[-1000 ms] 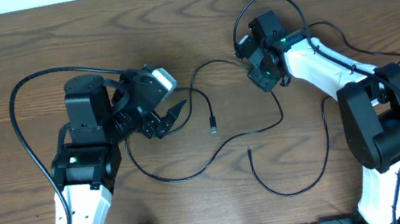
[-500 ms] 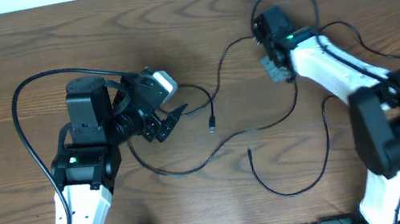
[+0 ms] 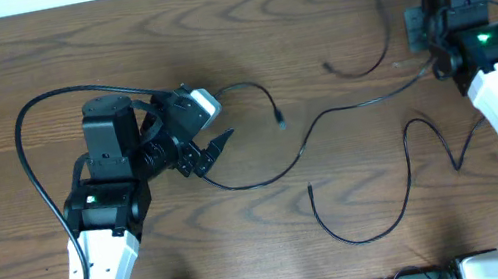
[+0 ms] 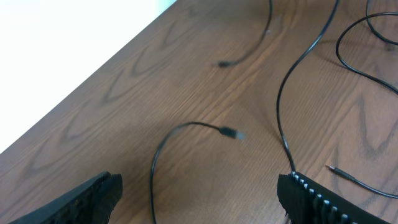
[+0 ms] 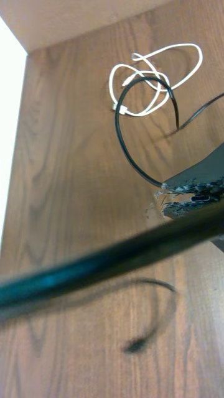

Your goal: Untangle cables

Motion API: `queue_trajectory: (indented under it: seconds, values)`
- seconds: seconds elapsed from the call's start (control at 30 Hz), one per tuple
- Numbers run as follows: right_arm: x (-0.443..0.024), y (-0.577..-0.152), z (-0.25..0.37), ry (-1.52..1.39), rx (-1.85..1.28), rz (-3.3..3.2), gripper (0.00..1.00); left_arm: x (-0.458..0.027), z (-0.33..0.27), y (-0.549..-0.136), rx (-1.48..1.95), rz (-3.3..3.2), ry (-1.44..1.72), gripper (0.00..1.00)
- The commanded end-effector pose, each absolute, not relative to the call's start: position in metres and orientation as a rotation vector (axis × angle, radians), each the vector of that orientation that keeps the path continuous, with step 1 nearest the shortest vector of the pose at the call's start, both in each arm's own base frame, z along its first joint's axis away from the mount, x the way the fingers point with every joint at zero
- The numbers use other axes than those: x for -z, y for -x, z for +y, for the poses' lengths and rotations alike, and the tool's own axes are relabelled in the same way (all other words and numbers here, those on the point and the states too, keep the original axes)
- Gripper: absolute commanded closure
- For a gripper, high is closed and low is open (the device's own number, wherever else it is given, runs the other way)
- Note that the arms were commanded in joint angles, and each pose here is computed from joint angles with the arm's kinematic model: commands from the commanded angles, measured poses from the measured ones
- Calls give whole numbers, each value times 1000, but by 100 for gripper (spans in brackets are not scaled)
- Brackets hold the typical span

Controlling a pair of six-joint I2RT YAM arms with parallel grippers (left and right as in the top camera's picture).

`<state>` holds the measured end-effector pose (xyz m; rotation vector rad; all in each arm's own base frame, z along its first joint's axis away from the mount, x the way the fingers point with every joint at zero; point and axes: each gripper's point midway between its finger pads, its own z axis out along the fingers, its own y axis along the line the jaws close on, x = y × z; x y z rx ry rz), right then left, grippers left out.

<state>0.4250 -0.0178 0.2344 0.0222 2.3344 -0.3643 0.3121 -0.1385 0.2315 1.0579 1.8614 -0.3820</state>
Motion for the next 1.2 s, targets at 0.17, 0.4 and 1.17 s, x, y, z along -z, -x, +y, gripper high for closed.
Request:
queue_trajectory:
  seconds: [0.17,0.4,1.17]
  values:
    - [-229,-423,-13,-29,295,2359,99,-236,-139,-313,381,1857,-1053,15]
    - [-230,-424,-13,-29,295,2354,95,-236,-139,-313,381,1857,-1053,15]
    - [-218,-412,-25,-46,355,2421,23,-234,-139,-312,386,1868,-1054,15]
